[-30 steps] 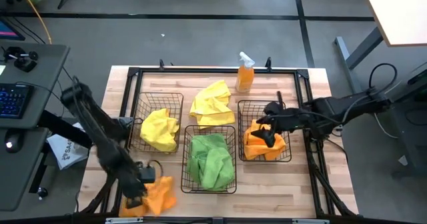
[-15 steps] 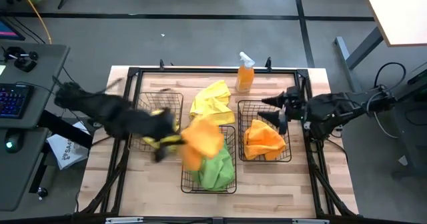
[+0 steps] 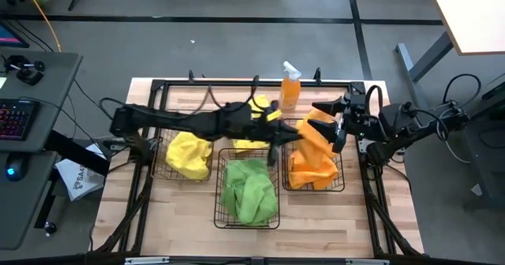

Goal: Sort microfiber towel by color & place in baskets
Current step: Put the orange towel into the right wire basket

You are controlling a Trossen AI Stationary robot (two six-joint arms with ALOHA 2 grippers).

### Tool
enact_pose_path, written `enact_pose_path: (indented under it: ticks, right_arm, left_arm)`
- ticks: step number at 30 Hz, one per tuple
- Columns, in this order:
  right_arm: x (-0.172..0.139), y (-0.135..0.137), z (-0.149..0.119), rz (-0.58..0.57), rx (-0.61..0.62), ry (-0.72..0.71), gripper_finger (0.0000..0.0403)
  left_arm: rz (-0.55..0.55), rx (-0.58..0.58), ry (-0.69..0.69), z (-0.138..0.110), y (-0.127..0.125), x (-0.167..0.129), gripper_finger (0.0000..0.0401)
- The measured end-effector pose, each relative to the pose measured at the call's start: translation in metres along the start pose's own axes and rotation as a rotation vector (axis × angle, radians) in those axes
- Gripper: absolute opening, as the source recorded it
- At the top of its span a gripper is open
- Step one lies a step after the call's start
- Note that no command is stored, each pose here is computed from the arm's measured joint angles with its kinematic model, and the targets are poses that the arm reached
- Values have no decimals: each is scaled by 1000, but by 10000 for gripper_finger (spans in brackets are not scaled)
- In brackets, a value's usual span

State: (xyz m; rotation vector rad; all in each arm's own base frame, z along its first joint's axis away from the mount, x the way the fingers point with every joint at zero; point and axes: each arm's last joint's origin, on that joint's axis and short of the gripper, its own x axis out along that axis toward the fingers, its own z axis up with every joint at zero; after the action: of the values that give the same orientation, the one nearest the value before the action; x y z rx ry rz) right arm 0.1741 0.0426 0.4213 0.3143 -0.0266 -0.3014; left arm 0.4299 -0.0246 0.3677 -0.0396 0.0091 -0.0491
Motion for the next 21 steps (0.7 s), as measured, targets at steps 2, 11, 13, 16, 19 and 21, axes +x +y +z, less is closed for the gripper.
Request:
enact_pose_path:
  ticks: [2, 11, 13, 16, 19, 21]
  right_arm:
    - [0, 0, 0, 1, -15, -2, 309]
    - [-3, -1, 3, 5, -21, -19, 309]
    - [-3, -1, 4, 4, -24, -25, 309]
    - [-3, -2, 5, -6, -26, -34, 309]
    - [-3, -2, 5, -9, -31, -34, 309]
    - [-3, -2, 5, -17, -31, -37, 309]
  left_arm:
    - [10, 4, -9, -16, 5, 14, 0]
    - [34, -50, 175, -86, 13, 47, 5]
    - [35, -53, 195, -93, 13, 49, 18]
    - [38, -52, 216, -97, 13, 49, 54]
    - [39, -53, 257, -101, 13, 48, 103]
    - [37, -59, 295, -101, 13, 46, 137]
